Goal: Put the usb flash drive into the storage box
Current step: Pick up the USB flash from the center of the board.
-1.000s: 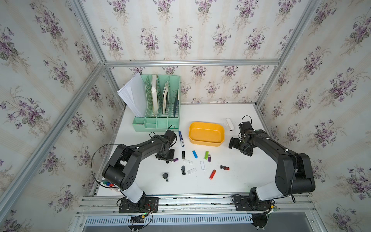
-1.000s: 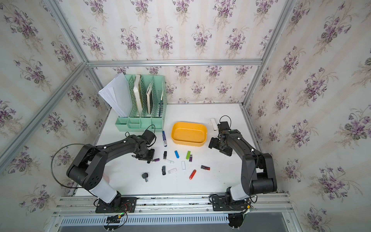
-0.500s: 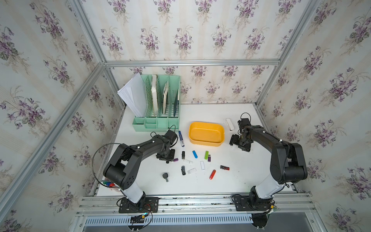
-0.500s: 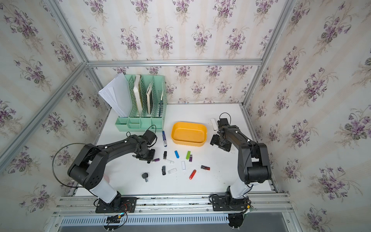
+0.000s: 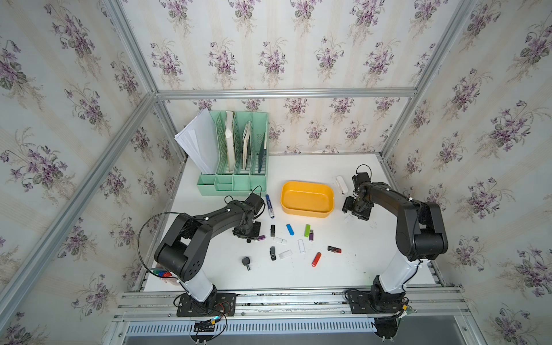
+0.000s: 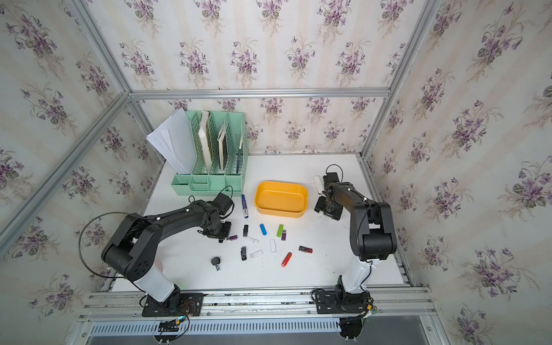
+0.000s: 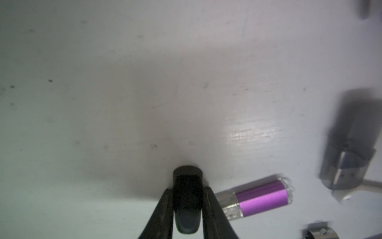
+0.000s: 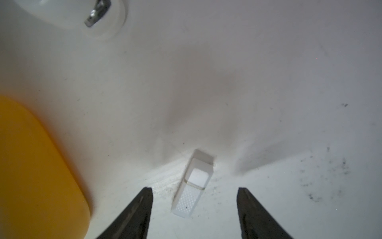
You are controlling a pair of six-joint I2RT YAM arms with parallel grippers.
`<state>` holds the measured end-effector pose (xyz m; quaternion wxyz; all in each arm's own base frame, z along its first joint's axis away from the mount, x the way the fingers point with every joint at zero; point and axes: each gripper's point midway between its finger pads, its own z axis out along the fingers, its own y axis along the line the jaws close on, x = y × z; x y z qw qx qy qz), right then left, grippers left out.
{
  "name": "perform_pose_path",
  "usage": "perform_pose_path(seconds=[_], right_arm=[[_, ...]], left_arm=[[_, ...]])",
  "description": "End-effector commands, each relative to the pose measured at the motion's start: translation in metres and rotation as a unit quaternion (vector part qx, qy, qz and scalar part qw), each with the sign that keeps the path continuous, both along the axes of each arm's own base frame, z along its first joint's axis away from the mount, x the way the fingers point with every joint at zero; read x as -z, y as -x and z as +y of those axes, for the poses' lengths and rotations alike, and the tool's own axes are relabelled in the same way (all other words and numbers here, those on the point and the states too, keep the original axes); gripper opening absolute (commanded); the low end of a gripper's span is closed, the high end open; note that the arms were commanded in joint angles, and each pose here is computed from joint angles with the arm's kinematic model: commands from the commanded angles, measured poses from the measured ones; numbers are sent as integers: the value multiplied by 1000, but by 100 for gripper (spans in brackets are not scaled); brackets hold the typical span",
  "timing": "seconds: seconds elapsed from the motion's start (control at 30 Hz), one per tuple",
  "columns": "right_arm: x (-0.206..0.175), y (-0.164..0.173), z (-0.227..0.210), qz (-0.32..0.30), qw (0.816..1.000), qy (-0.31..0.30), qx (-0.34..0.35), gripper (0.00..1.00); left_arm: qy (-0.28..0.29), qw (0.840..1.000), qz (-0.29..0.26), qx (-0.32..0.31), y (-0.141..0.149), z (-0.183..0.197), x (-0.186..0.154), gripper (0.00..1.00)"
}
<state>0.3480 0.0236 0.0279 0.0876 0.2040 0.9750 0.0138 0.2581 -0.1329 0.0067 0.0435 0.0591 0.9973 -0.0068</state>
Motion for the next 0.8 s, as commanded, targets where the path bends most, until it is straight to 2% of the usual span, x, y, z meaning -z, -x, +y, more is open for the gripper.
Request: perform_pose_path(seconds=[0.0, 0.43, 0.67, 0.77], right_arm=[[2, 2, -4, 3, 1000, 10, -3, 67], [17, -1, -7, 15, 1000, 0, -3, 60], [21, 4, -5, 25, 1000, -5, -5, 50], [22, 9, -3, 33, 999, -10, -7, 51]], left_arm=[[22, 999, 36, 1, 14, -7, 8, 25], [18, 999, 41, 5, 15, -7, 9, 25], [16, 999, 44, 5, 16, -7, 10, 24], [16, 999, 44, 5, 17, -7, 10, 24]])
